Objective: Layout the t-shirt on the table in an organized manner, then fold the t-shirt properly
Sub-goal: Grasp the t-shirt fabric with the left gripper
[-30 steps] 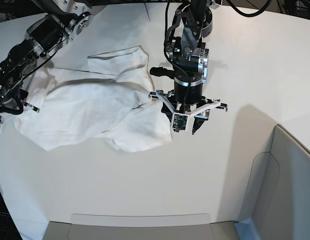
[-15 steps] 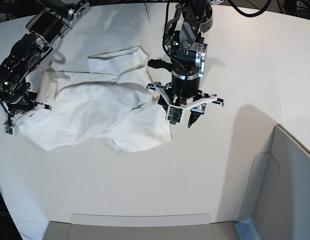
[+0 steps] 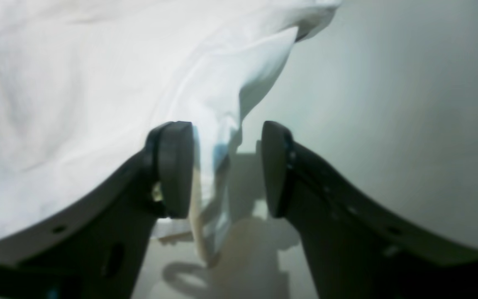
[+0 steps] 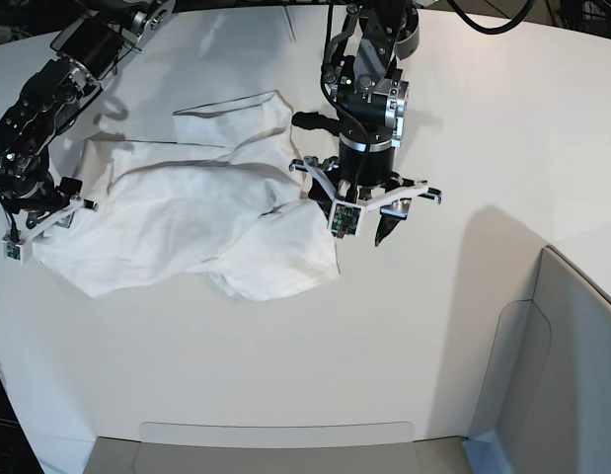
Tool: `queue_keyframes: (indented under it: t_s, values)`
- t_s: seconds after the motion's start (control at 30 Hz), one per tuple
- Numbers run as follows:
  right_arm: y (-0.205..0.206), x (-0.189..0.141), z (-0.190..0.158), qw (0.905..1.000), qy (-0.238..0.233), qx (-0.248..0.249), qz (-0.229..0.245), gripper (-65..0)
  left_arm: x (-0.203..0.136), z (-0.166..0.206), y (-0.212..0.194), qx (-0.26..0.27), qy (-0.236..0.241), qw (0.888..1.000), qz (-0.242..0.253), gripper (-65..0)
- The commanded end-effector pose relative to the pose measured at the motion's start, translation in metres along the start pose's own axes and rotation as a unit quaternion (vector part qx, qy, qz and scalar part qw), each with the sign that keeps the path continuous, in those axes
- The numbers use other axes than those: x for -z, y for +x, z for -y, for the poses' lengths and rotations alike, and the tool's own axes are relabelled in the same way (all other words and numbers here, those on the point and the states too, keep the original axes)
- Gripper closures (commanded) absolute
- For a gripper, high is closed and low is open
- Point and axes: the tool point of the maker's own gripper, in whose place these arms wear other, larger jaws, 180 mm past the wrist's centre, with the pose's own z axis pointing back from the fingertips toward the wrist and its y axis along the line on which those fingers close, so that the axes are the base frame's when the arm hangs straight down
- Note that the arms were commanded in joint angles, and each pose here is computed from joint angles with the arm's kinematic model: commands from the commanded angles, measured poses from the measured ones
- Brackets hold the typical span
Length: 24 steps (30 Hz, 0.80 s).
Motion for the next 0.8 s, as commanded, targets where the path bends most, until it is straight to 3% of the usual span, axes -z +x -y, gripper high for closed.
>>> queue_keyframes:
  t_s: [0.0,0.13,0.2,0.4,0.57,0.77]
  values:
    - [0.019,-0.013,0.013,0.9991,-0.018,0.012,0.037,-28.8,-0.007,0.009,0.001,0.025,-0.021,0.999,0.013,-31.4]
    - [0.022,-0.027,0.040,0.9955,-0.045,0.055,0.062,-28.8,-0.031,0.051,-0.043,0.103,-0.112,0.988,-0.026,-31.4]
    - [0.019,-0.029,0.050,0.9938,-0.053,0.074,0.064,-28.8,-0.037,0.058,-0.049,0.113,-0.126,0.985,-0.031,-31.4]
    - [-0.015,-0.024,0.054,0.9922,-0.055,0.108,0.032,-28.8,-0.018,0.049,-0.012,0.115,-0.107,0.987,0.019,-31.4]
    - [-0.037,-0.018,0.044,0.9929,-0.046,0.110,0.006,-28.8,0.012,0.046,-0.001,0.146,-0.093,0.985,0.024,-31.4]
    - [-0.042,-0.018,0.044,0.9930,-0.047,0.109,0.000,-28.8,0.029,0.062,-0.020,0.233,-0.116,0.966,0.014,-31.4]
